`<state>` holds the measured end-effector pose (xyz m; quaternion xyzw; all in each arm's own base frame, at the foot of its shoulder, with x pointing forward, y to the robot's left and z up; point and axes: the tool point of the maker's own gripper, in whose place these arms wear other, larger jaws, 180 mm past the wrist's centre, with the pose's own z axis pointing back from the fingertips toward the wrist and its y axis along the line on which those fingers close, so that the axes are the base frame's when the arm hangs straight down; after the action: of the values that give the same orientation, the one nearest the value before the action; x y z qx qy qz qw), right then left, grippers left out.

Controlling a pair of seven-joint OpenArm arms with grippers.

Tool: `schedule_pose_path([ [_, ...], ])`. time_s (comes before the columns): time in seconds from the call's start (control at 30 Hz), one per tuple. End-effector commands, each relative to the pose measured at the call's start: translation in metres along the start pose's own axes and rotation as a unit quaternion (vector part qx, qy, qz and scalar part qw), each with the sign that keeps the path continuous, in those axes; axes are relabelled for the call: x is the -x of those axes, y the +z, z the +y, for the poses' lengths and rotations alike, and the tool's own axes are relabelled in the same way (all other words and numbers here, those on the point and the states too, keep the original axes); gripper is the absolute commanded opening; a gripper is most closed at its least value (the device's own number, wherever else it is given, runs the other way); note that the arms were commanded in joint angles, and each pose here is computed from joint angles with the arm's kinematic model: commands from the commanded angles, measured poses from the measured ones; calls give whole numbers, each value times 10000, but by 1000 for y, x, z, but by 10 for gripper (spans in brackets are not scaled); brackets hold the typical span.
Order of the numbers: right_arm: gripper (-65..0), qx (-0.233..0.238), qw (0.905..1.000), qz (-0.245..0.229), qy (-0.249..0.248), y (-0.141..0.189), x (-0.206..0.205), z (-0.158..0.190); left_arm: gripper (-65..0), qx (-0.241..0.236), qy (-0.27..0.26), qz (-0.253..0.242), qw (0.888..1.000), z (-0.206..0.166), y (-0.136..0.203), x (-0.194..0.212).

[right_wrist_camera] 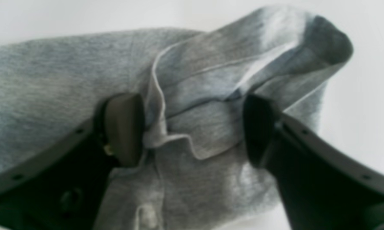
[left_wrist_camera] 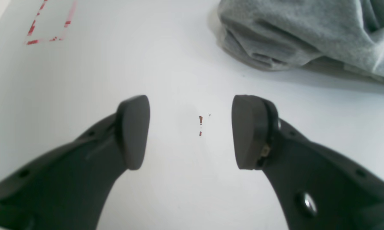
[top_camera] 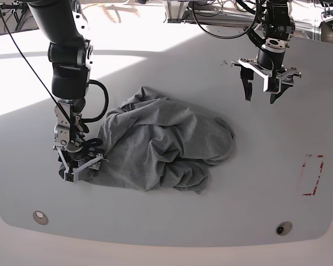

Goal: Fold the T-shirt properly
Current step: 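Lower the right gripper onto the T-shirt edge and pinch it, then move the left gripper down onto the T-shirt's opposite edge and grasp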

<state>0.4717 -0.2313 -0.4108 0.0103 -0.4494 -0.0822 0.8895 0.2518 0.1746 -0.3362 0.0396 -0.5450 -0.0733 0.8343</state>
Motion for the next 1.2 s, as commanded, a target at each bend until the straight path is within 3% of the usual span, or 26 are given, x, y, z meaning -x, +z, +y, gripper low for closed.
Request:
schedule_pose_path([
  [0.0, -495, -10, 9993, -377, 28, 2, -28, -2, -267, -65, 3, -205, 9998, 4, -8, -19],
  [0.03, -534, -11, 9992, -392, 35, 3, -28, -2, -267, -72, 40, -213, 9997, 4, -10, -21],
  [0.07, -625, -13, 9990, -436, 56, 5, -30, -2, -267, -75, 116, -221, 9997, 1, -14, -25],
  [0.1, -650, -22, 9987, -504, 94, 8, -35, -2, -267, -79, 200, -239, 9995, -1, -19, -30],
  [0.23, -607, -34, 9981, -580, 210, 19, -37, -1, -265, -27, 441, -104, 9990, -4, -35, -34],
  [0.43, -650, -99, 9953, -844, 460, 48, -51, 8, -265, 264, 841, 289, 9957, -17, -67, -28],
  [0.7, -648, -217, 9900, -1175, 748, 95, -68, 28, -265, 697, 1310, 580, 9872, -41, -99, -15],
  [1.17, -648, -301, 9805, -1675, 987, 145, -94, 43, -265, 1044, 1275, 952, 9817, -71, -131, -1],
])
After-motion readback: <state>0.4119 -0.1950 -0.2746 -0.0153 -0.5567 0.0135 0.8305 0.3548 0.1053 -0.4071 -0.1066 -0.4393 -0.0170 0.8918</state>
